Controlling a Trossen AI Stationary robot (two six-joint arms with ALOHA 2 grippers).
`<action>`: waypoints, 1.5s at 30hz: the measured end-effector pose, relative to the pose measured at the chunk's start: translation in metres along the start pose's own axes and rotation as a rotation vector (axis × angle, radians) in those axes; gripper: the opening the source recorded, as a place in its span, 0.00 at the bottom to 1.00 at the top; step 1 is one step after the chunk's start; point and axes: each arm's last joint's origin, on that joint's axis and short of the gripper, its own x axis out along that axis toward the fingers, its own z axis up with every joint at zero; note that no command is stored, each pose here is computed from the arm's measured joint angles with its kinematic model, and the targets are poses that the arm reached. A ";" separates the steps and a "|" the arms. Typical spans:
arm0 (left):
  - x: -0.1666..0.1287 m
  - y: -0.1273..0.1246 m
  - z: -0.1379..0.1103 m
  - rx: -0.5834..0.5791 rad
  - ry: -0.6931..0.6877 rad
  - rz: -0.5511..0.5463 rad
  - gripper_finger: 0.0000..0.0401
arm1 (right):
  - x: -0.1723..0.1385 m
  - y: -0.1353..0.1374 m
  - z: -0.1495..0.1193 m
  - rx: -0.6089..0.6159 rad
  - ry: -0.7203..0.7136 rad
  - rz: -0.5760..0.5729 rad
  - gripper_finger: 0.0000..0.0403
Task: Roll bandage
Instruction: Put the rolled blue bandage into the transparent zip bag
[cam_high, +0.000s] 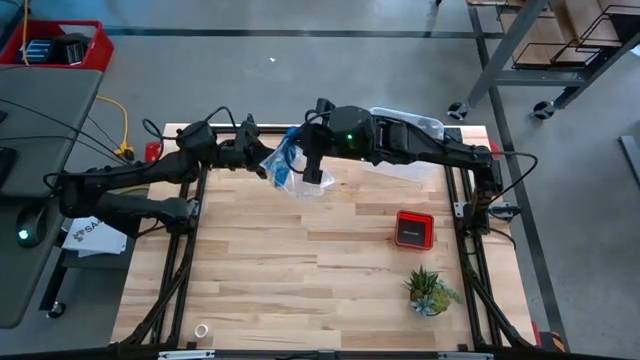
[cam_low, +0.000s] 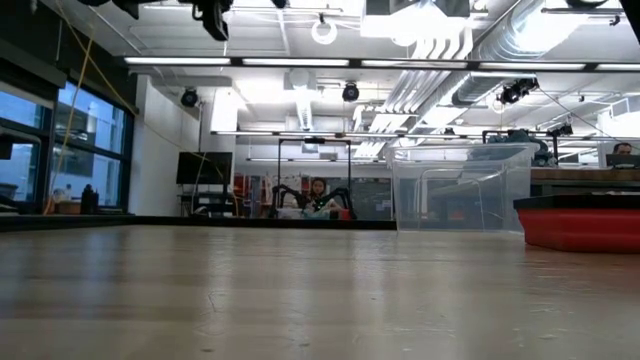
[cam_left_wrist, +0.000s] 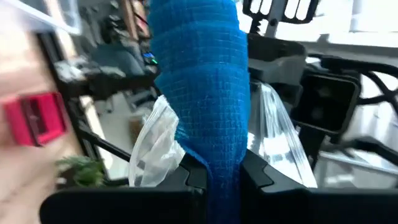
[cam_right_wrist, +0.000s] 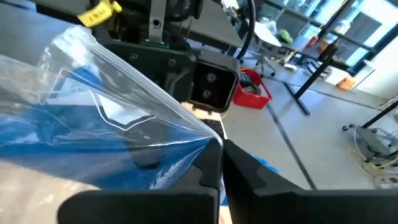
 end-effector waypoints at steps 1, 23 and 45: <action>0.001 -0.002 -0.002 0.005 0.024 -0.021 0.06 | -0.001 0.000 0.001 -0.003 0.004 -0.016 0.00; 0.014 -0.009 -0.013 0.147 0.106 -0.180 0.12 | 0.001 0.003 0.001 -0.004 -0.031 0.077 0.00; 0.016 -0.019 -0.019 0.328 0.148 -0.335 0.14 | 0.002 0.013 -0.014 0.019 0.085 0.242 0.00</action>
